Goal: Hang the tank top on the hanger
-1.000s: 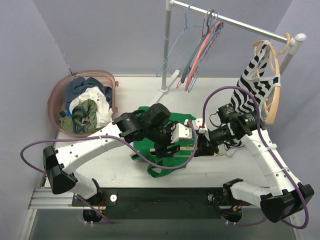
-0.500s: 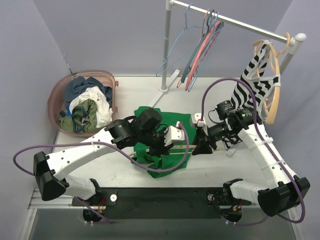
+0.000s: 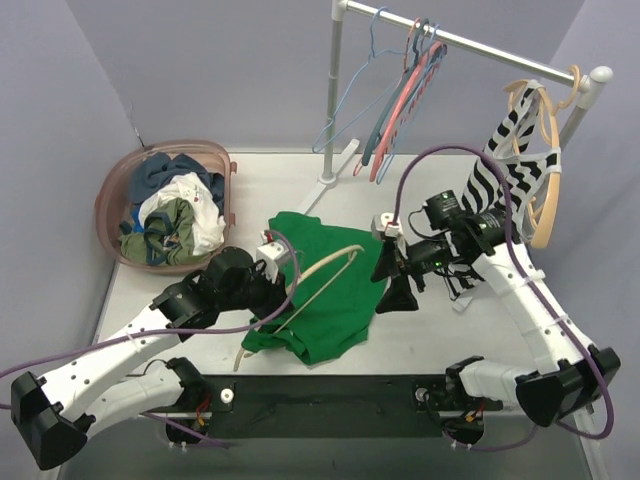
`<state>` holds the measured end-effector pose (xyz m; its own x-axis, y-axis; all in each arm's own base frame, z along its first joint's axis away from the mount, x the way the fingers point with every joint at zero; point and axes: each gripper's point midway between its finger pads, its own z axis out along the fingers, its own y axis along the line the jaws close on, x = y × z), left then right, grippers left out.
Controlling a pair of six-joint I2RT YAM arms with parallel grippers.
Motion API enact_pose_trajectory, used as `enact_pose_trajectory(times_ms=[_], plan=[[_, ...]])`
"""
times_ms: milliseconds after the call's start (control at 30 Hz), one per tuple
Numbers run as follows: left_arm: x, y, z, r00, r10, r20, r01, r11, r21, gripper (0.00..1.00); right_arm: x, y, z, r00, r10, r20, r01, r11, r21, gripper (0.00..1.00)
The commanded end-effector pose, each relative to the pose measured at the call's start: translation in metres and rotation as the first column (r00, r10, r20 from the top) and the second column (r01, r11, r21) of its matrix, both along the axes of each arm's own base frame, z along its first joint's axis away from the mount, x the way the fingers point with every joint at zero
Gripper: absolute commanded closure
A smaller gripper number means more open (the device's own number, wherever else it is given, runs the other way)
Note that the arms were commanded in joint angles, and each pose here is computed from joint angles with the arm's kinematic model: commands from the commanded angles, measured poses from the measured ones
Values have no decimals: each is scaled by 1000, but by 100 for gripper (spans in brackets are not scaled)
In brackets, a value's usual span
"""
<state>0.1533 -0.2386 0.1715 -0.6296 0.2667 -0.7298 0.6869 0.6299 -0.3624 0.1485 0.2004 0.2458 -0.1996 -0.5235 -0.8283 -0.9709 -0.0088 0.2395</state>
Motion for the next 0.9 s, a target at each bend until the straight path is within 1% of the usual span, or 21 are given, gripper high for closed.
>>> enact_pose_trajectory(times_ms=[0,33,67,100,133,167,233,300,333,367,400,433,467,500,533,567,600,667,700,733,867], plan=[[29,-6,48,967,254,-23,-252,937,-243,100,-25,18,-38,985,95,-145,-110,989,-102,27],[31,-2,47,955,294,-31,-292,921,-256,100,-36,23,-50,978,146,-146,-168,974,-153,28],[33,-1,51,943,327,-57,-329,902,-278,100,-38,30,-56,977,172,-128,-192,967,-165,28],[35,3,52,931,359,-70,-364,886,-287,100,-41,35,-62,975,164,-150,-192,962,-194,29],[38,8,50,914,396,-86,-403,870,-285,100,-44,47,-69,974,201,-105,-219,952,-214,29],[41,13,48,894,437,-102,-447,848,-286,100,-44,54,-73,976,198,-94,-215,949,-232,30],[43,19,48,873,475,-112,-486,823,-294,100,-51,74,-82,974,204,-97,-222,942,-252,31],[43,24,44,854,504,-129,-518,802,-296,100,-47,86,-97,984,160,-74,-175,933,-313,32],[44,26,43,849,513,-129,-526,797,-298,100,-43,98,-100,992,110,-65,-125,940,-319,32],[44,29,39,845,520,-125,-533,795,-291,100,-48,104,-109,994,104,-38,-110,929,-353,34],[43,31,39,845,522,-121,-532,794,-294,100,-44,109,-118,998,60,-20,-63,922,-382,34],[42,32,37,847,518,-118,-528,798,-291,100,-41,120,-121,1000,25,-2,-23,928,-373,34],[42,34,34,849,518,-104,-524,803,-283,100,-53,127,-128,1000,4,-22,-12,922,-386,37],[41,36,30,849,519,-103,-525,805,-277,100,-39,128,-138,995,-89,44,99,899,-426,37],[41,38,29,848,520,-100,-526,805,-274,100,-37,138,-140,991,-121,64,137,905,-403,38],[42,40,28,849,521,-85,-523,809,-269,100,-42,143,-146,986,-163,46,167,893,-419,47],[42,43,29,848,525,-75,-523,806,-275,100,-32,142,-152,965,-246,87,259,864,-433,50],[43,47,28,846,530,-53,-523,810,-266,100,-30,145,-158,945,-319,75,318,838,-443,57],[44,49,29,844,535,-45,-526,808,-266,100,-29,142,-164,929,-365,65,353,818,-454,57],[44,49,31,847,530,-38,-520,811,-268,100,-24,145,-164,914,-397,79,390,814,-431,56],[47,52,31,847,531,-8,-514,816,-263,100,-24,144,-176,891,-446,81,432,782,-449,52]])
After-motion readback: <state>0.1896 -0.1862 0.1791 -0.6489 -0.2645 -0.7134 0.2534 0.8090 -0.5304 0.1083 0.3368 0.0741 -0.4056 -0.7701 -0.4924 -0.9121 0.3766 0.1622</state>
